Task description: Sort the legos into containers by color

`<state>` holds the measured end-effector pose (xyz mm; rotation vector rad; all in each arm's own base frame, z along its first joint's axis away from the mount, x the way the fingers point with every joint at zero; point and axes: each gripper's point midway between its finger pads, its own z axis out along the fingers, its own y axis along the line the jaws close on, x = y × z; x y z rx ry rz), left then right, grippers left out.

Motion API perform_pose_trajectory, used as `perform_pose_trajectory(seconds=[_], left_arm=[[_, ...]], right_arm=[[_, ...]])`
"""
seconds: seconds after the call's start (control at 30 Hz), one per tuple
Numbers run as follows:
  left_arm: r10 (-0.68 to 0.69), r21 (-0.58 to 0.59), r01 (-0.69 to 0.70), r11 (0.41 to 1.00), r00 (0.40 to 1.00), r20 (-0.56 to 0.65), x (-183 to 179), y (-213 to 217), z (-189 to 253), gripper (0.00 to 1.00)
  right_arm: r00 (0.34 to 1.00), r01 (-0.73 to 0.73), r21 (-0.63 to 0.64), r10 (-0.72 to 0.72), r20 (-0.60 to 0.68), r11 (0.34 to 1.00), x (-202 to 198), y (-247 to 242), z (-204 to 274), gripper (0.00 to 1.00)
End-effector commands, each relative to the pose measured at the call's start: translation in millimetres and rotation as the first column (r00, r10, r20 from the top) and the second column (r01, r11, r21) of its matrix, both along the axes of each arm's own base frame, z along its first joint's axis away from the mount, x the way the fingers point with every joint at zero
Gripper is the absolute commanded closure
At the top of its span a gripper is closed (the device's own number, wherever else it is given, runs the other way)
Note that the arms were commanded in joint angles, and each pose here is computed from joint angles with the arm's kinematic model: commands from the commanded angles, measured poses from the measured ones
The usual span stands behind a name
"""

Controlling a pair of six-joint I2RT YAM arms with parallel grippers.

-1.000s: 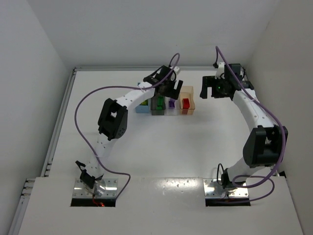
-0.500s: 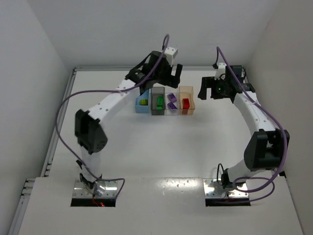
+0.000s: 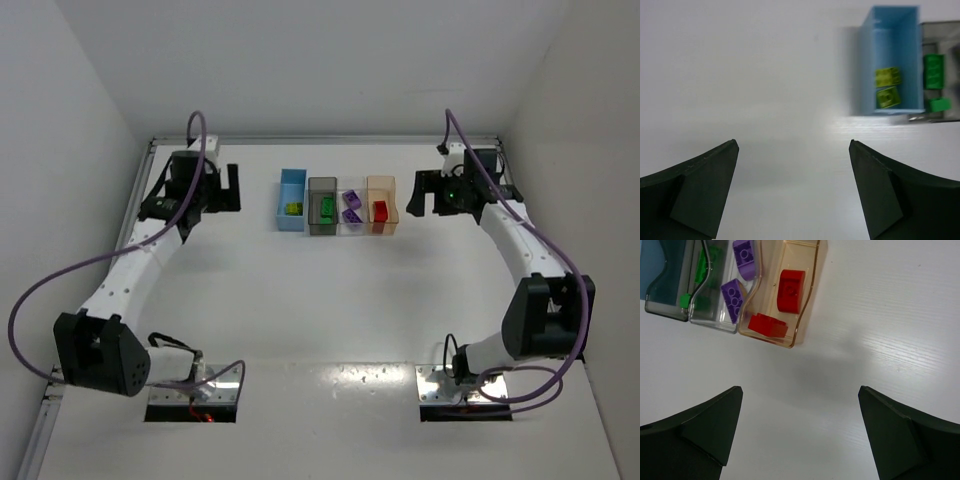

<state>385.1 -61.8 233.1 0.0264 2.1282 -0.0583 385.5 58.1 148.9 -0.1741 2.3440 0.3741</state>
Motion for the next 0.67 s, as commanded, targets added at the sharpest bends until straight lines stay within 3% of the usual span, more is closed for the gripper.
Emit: perform_pose_trajectory(seconds=[0.0, 0.37, 0.63], left_arm=[[0.046, 0.046, -0.049, 0.998, 0.997, 0.066, -20.6, 36.3, 15.0, 0.00], [0.090, 0.051, -0.087, 0.995, 0.993, -0.071, -72.1, 113.3, -65.3, 0.00], [0.095, 0.080, -0.091, 0.993, 0.994, -0.052, -77.7, 125.0, -69.9, 0.00]], right_arm=[[0.994, 0.033, -0.037, -0.029, 0.107, 0.999, 9.9, -17.4, 22.2, 0.00], [0.995, 0.048, -0.115, -0.037, 0.094, 0.992, -28.3, -60.7, -8.1, 0.00], [0.995, 0.048, -0.096, -0.040, 0.088, 0.994, -39.3, -76.3, -14.0, 0.00]])
